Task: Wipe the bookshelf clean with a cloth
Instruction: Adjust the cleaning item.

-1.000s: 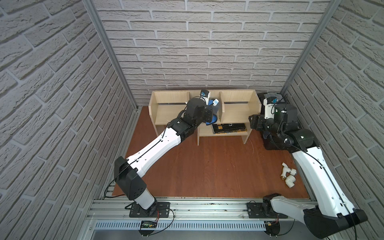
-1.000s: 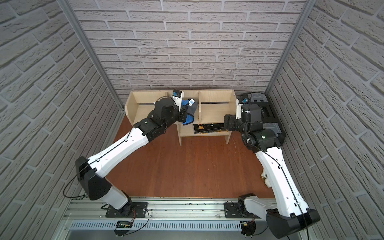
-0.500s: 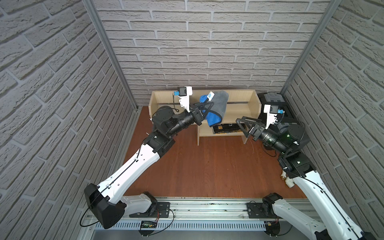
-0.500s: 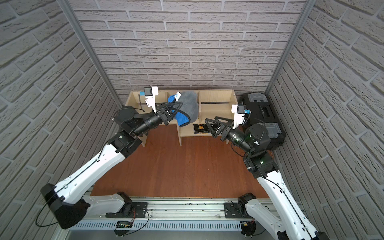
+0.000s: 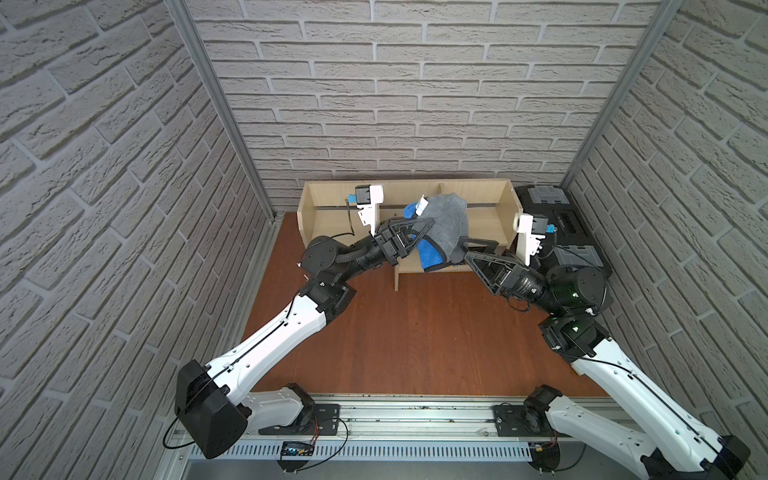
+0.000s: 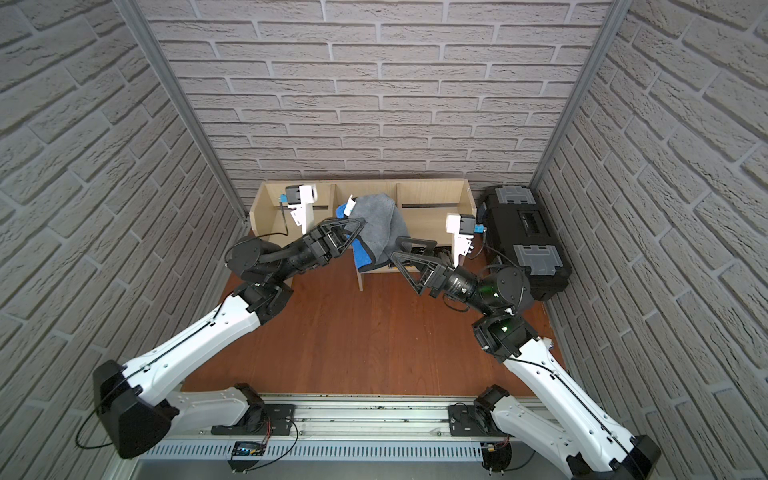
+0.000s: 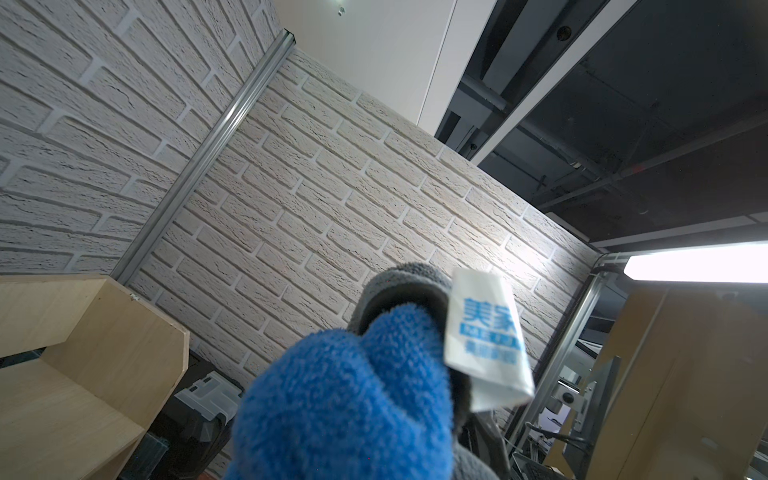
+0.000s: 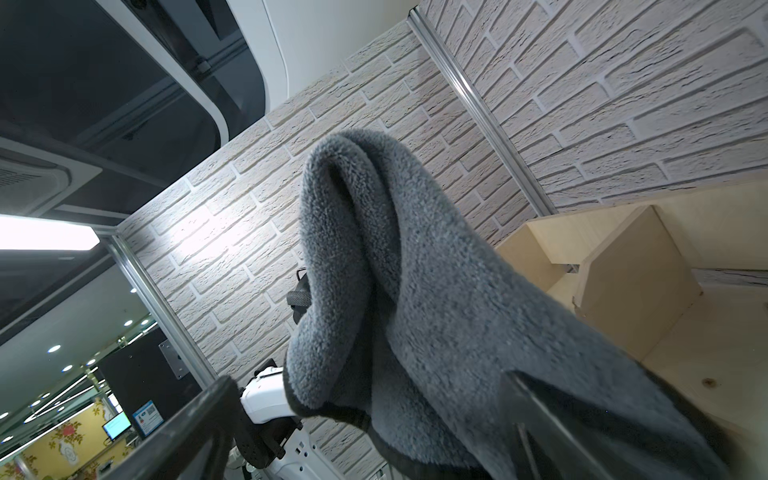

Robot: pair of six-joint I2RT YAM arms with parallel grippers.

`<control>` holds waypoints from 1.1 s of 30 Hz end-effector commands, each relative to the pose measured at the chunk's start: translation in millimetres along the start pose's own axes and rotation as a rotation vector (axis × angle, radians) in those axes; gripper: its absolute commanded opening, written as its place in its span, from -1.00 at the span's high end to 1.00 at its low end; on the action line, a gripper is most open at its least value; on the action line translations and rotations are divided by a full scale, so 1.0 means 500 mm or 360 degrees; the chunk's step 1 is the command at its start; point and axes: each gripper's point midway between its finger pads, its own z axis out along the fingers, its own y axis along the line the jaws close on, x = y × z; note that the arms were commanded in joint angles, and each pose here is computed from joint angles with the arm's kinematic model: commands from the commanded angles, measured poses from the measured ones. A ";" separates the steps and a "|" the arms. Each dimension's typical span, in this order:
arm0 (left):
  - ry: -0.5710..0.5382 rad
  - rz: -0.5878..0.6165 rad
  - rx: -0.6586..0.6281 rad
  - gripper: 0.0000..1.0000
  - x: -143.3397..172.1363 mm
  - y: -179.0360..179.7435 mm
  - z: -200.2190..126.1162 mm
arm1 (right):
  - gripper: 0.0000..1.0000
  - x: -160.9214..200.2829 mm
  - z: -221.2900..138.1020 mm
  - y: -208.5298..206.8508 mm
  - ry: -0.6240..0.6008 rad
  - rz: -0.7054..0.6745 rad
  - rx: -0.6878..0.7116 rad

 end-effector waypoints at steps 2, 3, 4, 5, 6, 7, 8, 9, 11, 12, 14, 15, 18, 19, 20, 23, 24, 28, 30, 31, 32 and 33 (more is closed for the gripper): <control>0.0011 0.0030 0.0146 1.00 0.016 -0.028 0.003 | -0.99 -0.016 0.010 0.029 -0.0029 -0.0107 -0.0017; 0.0000 0.0031 0.0178 1.00 0.013 -0.036 0.001 | -0.99 -0.013 0.007 0.024 -0.0027 -0.0123 0.0011; -0.0010 0.0044 0.0203 1.00 0.009 -0.046 0.000 | -0.99 -0.011 0.001 0.019 -0.0031 -0.0142 0.0039; -0.0017 0.0056 0.0209 1.00 0.005 -0.053 -0.002 | -0.99 -0.009 -0.005 0.014 -0.0035 -0.0154 0.0070; -0.0022 0.0065 0.0206 1.00 0.001 -0.059 -0.003 | -1.00 -0.008 -0.015 0.006 -0.0052 -0.0173 0.0115; -0.0025 0.0073 0.0205 1.00 -0.004 -0.066 -0.005 | -1.00 -0.008 -0.027 -0.005 -0.0074 -0.0180 0.0178; -0.0027 0.0083 0.0216 1.00 -0.007 -0.075 -0.006 | -1.00 -0.009 -0.038 -0.017 -0.0103 -0.0188 0.0241; -0.0027 0.0092 0.0236 1.00 -0.009 -0.086 -0.007 | -1.00 -0.010 -0.050 -0.033 -0.0135 -0.0183 0.0318; -0.0009 0.0109 0.0282 1.00 -0.007 -0.107 -0.007 | -1.00 -0.010 -0.060 -0.047 -0.0176 -0.0158 0.0364; 0.0008 0.0122 0.0301 1.00 -0.004 -0.116 -0.006 | -1.00 -0.008 -0.058 -0.045 -0.0180 -0.0141 0.0337; 0.0027 0.0140 0.0297 1.00 0.002 -0.117 -0.007 | -1.00 -0.001 -0.044 -0.040 -0.0150 -0.0096 0.0269; 0.0036 0.0143 0.0276 1.00 0.005 -0.111 -0.009 | -1.00 0.004 -0.033 -0.034 -0.0119 -0.0072 0.0215; 0.0044 0.0162 0.0232 1.00 0.015 -0.094 -0.011 | -1.00 0.012 -0.009 0.006 -0.0047 -0.0026 0.0003; 0.0048 0.0159 0.0216 1.00 0.019 -0.087 -0.011 | -1.00 0.012 -0.006 0.021 -0.0049 -0.0015 -0.0067; 0.0050 0.0158 0.0205 1.00 0.021 -0.081 -0.011 | -1.00 0.010 -0.005 0.034 -0.0053 -0.0014 -0.0112; 0.0064 0.0145 0.0183 1.00 0.030 -0.064 -0.008 | -1.00 0.012 -0.001 0.071 -0.0027 -0.0029 -0.0214; 0.0067 0.0142 0.0176 1.00 0.032 -0.060 -0.006 | -1.00 0.012 0.001 0.084 -0.0016 -0.0039 -0.0239; 0.0103 0.0154 0.0110 1.00 0.048 -0.032 -0.005 | -0.97 0.015 0.002 0.113 0.0000 -0.0085 -0.0267; 0.0118 0.0147 0.0092 1.00 0.056 -0.022 -0.005 | -0.95 0.013 0.001 0.114 -0.0011 -0.0098 -0.0249; 0.0127 0.0150 0.0083 1.00 0.060 -0.017 -0.005 | -0.95 0.012 0.000 0.115 -0.0016 -0.0101 -0.0246; 0.0144 0.0152 0.0073 1.00 0.066 -0.013 -0.004 | -0.94 0.011 0.001 0.116 -0.0019 -0.0101 -0.0246; 0.0163 0.0153 0.0048 1.00 0.073 -0.004 -0.005 | -0.94 0.011 0.001 0.118 -0.0020 -0.0102 -0.0252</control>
